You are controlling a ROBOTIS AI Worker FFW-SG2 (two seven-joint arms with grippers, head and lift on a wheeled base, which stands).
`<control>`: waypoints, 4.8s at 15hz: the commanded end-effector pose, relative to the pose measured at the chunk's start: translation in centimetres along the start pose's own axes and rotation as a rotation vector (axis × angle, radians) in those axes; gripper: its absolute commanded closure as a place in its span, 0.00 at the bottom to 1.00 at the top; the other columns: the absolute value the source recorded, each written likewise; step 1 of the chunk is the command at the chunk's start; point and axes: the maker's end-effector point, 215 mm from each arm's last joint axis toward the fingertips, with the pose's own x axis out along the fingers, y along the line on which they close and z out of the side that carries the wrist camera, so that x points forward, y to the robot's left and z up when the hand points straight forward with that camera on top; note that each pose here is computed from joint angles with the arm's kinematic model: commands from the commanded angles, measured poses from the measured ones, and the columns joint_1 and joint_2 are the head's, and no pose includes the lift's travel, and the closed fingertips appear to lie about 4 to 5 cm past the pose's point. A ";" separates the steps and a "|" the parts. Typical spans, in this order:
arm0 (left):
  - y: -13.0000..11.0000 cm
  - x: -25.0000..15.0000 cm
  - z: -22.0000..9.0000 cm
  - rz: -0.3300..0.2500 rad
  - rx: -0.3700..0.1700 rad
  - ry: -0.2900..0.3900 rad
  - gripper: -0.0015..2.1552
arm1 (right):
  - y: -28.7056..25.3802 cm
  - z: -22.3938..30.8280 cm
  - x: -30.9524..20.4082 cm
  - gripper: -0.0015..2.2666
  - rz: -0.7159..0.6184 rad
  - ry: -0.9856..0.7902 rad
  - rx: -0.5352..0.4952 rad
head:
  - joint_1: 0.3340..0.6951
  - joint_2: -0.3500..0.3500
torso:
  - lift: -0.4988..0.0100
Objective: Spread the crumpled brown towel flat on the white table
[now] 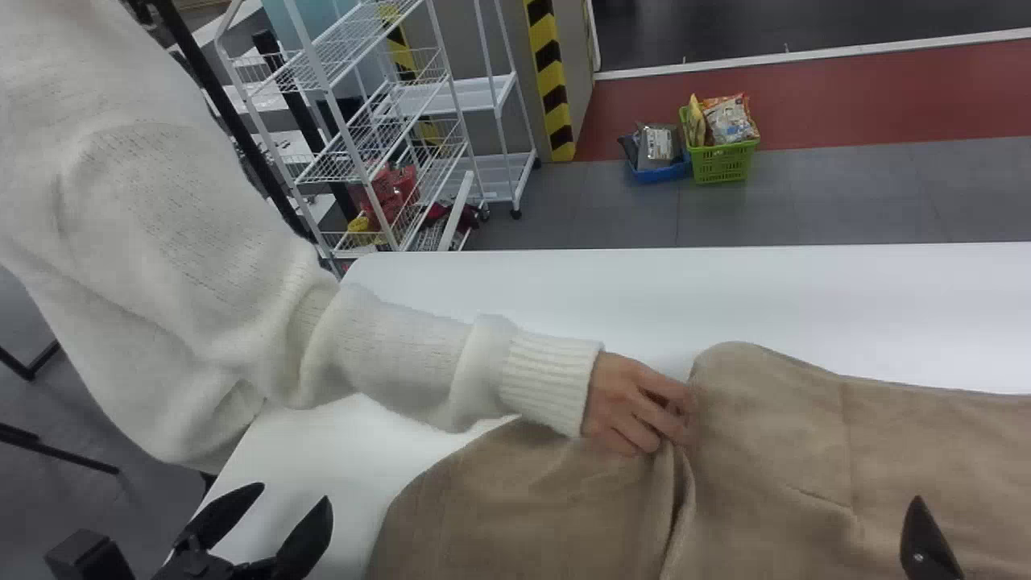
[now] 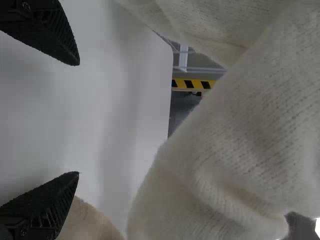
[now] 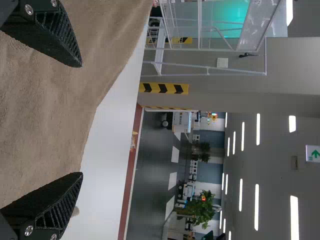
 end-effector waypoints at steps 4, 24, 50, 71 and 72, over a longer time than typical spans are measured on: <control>0.0 0.0 0.0 0.002 -0.002 -0.002 0.00 | 0.1 0.1 0.0 0.01 0.002 -0.003 0.002 | 1.00 1.00 | 0.74; 0.0 0.2 -0.4 -0.006 -0.018 -0.004 0.00 | -0.1 0.2 -0.2 0.01 -0.004 -0.010 0.003 | 1.00 1.00 | 0.74; 0.8 0.1 -0.4 0.011 -0.027 -0.010 0.00 | 0.2 -0.3 0.3 0.01 0.001 -0.007 0.005 | 1.00 1.00 | 0.74; -1.7 2.8 -0.4 -0.018 0.011 0.016 0.00 | -0.5 -0.8 1.2 0.01 -0.007 0.009 0.008 | 1.00 1.00 | 0.74; -1.7 2.8 -0.4 -0.018 0.011 0.015 0.00 | -0.6 -0.9 1.2 0.01 -0.009 0.011 0.008 | 1.00 1.00 | 0.74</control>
